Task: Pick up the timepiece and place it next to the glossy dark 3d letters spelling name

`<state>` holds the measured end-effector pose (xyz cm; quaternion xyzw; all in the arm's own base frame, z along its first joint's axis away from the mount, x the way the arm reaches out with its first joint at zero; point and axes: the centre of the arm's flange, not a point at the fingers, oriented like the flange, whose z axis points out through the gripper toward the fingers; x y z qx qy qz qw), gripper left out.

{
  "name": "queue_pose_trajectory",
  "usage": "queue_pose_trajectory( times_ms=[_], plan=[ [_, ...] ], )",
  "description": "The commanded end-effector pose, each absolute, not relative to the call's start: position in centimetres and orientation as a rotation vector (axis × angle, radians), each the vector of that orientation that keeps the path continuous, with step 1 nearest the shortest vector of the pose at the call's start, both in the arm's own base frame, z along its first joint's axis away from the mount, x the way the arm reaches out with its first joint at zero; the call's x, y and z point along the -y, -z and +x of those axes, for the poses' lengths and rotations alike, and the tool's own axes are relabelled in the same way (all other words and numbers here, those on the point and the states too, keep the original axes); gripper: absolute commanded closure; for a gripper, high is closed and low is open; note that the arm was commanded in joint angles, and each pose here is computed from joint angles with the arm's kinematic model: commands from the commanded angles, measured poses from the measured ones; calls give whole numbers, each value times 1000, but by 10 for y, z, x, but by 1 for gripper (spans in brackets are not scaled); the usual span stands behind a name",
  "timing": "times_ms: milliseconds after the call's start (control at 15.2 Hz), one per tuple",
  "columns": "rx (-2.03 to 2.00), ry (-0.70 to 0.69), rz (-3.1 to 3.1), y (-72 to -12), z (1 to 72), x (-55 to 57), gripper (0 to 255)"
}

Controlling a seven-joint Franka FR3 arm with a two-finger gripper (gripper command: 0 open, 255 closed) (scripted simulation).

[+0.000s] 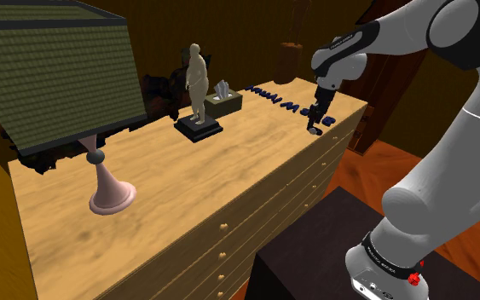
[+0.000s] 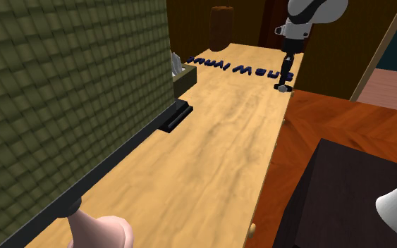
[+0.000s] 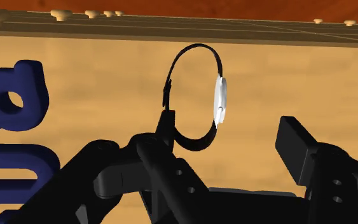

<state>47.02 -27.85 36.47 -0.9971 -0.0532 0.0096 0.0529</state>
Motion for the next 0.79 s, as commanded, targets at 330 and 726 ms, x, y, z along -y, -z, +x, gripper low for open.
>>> queue_pose_trajectory(
  times_ms=[330,726],
  plan=[
    [162,-29,-3031,-391,471,281,0],
    [162,-29,-3031,-414,471,284,0]
  ],
)
